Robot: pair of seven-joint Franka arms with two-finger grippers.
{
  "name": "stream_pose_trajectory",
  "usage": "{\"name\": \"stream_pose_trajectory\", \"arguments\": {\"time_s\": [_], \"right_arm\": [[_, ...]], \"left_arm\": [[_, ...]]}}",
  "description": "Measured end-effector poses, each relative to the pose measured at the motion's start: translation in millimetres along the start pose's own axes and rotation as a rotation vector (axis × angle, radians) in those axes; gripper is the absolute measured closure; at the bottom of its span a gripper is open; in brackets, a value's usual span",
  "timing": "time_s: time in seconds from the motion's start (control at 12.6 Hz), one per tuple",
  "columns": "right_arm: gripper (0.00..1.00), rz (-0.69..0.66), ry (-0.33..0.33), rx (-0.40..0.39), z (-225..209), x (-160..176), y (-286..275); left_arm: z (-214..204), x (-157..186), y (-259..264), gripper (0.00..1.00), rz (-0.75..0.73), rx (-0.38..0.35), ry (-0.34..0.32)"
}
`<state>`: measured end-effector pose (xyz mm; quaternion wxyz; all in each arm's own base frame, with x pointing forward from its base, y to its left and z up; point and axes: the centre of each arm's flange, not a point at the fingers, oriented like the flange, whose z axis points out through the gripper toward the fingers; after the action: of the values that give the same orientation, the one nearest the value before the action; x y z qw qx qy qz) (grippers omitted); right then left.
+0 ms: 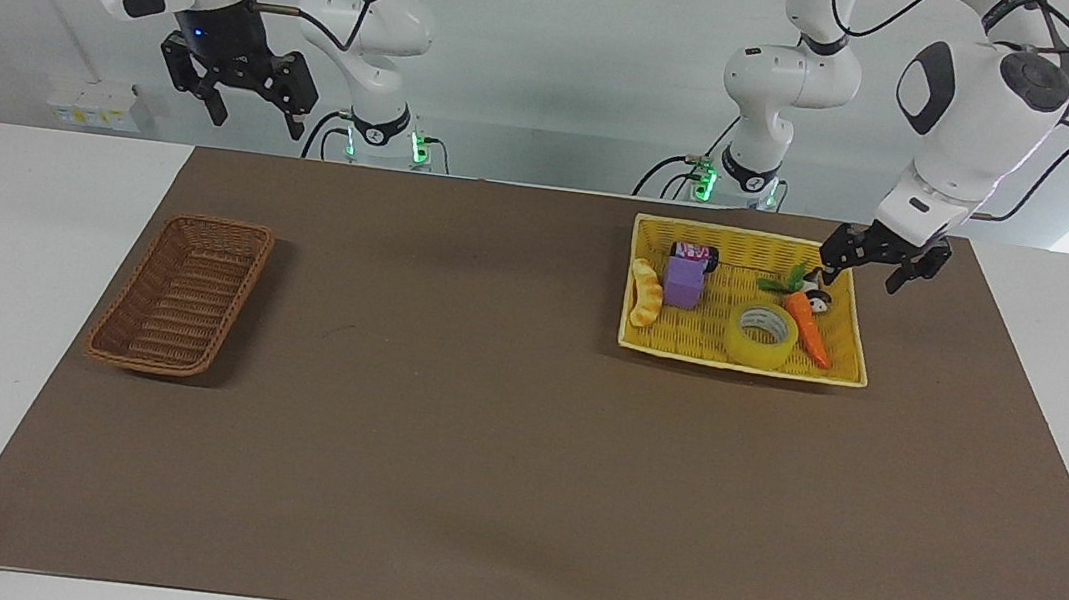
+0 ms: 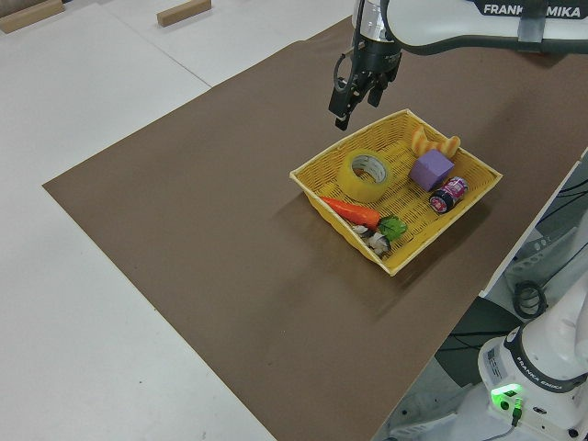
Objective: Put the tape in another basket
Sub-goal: 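Reach the left gripper down into the yellow basket onto the tape roll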
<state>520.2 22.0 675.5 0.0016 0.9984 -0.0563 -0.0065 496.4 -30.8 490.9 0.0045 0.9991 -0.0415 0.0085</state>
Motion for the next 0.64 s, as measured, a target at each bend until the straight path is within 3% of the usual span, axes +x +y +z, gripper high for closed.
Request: {"name": "stream_pose_trajectory", "arguments": {"time_s": [0.64], "right_arm": [[0.0, 0.0, 0.0, 0.0, 0, 0, 0]], "left_arm": [[121, -16, 30, 0.04, 0.056, -0.009, -0.012]]}}
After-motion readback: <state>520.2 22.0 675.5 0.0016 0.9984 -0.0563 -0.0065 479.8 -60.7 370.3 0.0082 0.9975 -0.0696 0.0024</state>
